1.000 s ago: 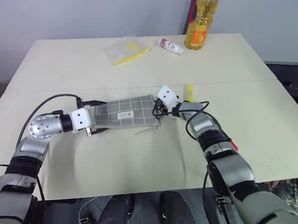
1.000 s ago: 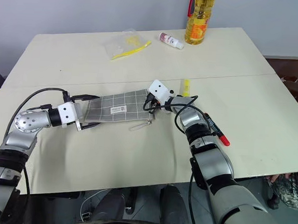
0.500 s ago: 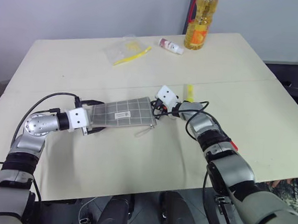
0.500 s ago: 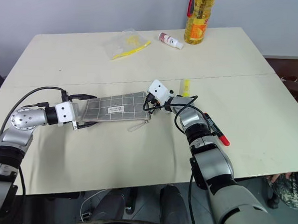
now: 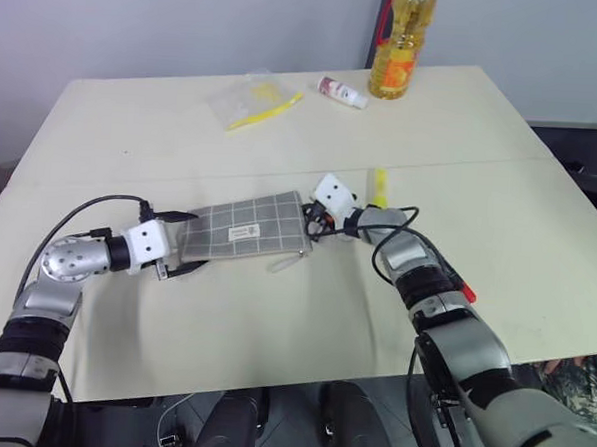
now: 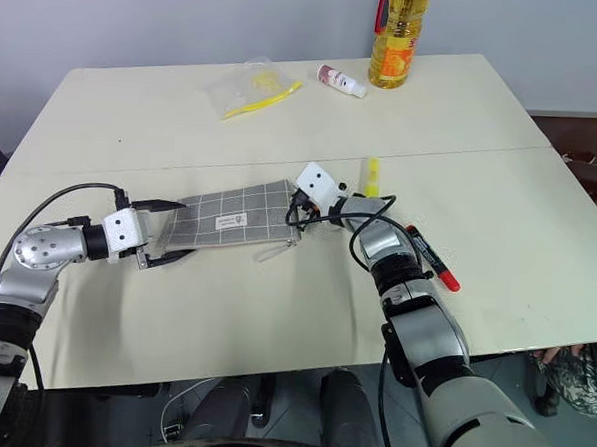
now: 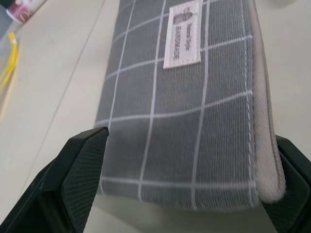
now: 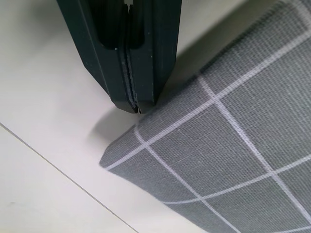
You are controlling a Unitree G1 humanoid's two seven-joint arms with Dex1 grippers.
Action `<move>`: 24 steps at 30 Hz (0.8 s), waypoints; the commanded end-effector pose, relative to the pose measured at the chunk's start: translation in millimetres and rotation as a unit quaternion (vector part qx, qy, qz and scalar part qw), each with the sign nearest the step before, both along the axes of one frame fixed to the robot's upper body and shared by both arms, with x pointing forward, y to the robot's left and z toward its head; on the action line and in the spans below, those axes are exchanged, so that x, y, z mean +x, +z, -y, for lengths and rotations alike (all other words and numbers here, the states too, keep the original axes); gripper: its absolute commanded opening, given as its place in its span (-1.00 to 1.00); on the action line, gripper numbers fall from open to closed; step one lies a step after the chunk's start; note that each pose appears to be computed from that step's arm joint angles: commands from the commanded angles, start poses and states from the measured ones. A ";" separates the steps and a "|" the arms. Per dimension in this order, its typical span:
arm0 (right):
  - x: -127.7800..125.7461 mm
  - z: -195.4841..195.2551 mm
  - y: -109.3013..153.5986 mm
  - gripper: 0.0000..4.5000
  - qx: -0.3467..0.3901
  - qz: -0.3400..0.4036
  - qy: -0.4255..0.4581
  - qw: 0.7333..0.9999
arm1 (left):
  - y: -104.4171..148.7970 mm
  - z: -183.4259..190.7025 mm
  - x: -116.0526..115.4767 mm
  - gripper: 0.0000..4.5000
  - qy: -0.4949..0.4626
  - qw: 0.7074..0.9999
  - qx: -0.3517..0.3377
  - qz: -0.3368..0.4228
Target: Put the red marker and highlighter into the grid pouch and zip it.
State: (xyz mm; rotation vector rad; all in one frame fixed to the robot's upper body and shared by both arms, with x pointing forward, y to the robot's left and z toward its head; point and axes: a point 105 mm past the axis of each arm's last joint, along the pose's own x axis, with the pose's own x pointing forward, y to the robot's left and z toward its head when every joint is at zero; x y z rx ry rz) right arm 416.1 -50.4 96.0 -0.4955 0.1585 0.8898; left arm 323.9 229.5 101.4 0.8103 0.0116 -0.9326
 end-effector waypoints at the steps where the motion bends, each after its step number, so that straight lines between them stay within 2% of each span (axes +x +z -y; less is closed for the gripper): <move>1: -1.6 -10.5 11.1 -0.99 0.015 0.017 0.009 1.000 | 13.2 -5.9 0.1 1.00 0.005 1.000 -0.006 0.020; 4: -2.2 -11.4 12.5 -1.00 0.018 0.019 0.008 1.000 | 13.6 -7.1 -0.3 0.65 0.006 1.000 -0.013 0.021; 6: -2.7 -11.5 13.1 -1.00 0.019 0.020 0.008 1.000 | 14.9 -7.1 -0.9 0.25 0.003 1.000 -0.017 0.025; 11: -3.7 -11.8 16.1 -1.00 0.020 0.025 0.009 0.999 | 15.2 -9.1 0.2 -0.95 0.007 0.999 -0.024 0.026; 17: -2.3 -5.2 35.7 -1.00 0.031 0.054 0.003 0.998 | 26.7 0.0 5.5 -0.98 0.024 0.995 -0.098 0.006; 20: -3.6 16.4 56.9 -1.00 0.044 0.080 -0.026 0.996 | 47.3 21.3 8.3 -0.98 0.023 0.987 -0.158 -0.013; 24: -11.6 42.0 78.3 -1.00 0.058 0.101 -0.064 0.991 | 57.2 39.7 7.8 -0.98 0.036 0.980 -0.189 -0.045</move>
